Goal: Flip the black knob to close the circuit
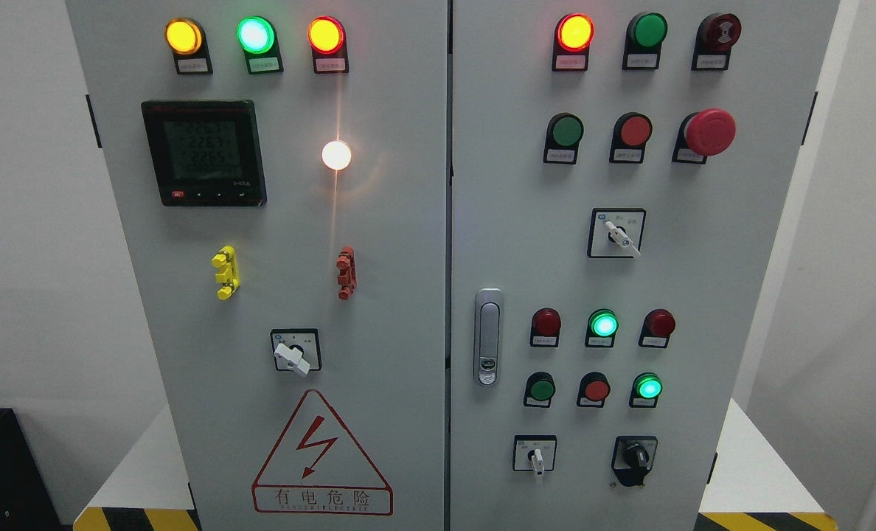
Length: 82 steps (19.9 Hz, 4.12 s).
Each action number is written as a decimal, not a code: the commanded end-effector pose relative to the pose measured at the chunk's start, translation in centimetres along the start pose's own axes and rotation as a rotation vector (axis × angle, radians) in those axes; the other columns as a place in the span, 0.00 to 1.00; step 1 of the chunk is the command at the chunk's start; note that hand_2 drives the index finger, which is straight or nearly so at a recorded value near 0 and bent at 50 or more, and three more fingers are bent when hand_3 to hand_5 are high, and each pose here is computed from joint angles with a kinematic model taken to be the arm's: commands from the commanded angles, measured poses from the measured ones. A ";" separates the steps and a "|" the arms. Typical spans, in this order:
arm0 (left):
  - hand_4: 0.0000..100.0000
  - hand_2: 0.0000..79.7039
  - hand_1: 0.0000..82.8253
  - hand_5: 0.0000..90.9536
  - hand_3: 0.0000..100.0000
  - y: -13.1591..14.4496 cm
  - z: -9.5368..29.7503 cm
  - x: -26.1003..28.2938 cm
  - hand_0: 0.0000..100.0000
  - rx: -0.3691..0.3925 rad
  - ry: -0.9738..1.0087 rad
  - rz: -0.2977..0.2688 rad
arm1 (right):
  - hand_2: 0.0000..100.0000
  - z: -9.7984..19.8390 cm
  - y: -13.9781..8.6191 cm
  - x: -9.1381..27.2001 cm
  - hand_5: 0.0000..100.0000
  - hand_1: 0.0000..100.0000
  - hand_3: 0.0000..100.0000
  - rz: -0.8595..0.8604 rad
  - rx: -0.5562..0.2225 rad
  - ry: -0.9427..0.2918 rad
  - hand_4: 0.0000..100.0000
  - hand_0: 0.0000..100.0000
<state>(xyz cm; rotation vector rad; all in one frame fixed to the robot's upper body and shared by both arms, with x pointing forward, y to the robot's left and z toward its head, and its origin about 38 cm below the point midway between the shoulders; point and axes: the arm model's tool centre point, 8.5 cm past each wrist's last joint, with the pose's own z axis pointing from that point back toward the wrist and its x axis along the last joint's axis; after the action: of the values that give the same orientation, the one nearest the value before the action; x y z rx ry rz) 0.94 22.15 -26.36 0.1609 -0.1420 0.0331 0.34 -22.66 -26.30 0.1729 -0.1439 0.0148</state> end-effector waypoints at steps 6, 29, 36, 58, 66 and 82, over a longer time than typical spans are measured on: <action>0.00 0.00 0.67 0.00 0.00 0.0 0.0 0.0 0.12 -0.001 -0.001 0.001 | 0.00 0.0 0.4 -0.2 0.00 0.10 0.00 -0.003 0.011 0.007 0.00 0.00; 0.00 0.00 0.67 0.00 0.00 0.0 0.0 0.0 0.12 -0.001 0.000 0.000 | 0.20 3.0 -1.5 15.3 0.06 0.03 0.26 0.505 -0.147 -0.307 0.24 0.00; 0.00 0.00 0.67 0.00 0.00 0.0 0.0 0.0 0.12 -0.002 0.000 -0.001 | 0.36 5.5 -2.6 19.5 0.30 0.00 0.46 0.650 -0.274 -0.396 0.44 0.00; 0.00 0.00 0.67 0.00 0.00 0.0 0.0 0.0 0.12 -0.001 -0.001 0.001 | 0.75 18.8 -1.7 31.9 0.77 0.00 0.92 0.979 -0.750 -0.802 0.80 0.00; 0.00 0.00 0.67 0.00 0.00 0.0 0.0 0.0 0.12 -0.002 0.000 -0.001 | 0.85 24.2 -0.3 34.7 0.89 0.00 1.00 1.008 -0.942 -0.949 0.88 0.00; 0.00 0.00 0.67 0.00 0.00 0.0 0.0 0.0 0.12 -0.002 -0.002 -0.001 | 0.89 32.6 2.0 38.8 0.93 0.00 1.00 1.021 -1.071 -1.094 0.93 0.00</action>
<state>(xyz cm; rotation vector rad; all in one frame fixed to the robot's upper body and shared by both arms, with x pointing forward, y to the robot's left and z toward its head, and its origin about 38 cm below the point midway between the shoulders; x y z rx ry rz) 0.94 22.13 -26.36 0.1599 -0.1420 0.0330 32.97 -26.08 4.71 -0.8808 -1.1640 0.8959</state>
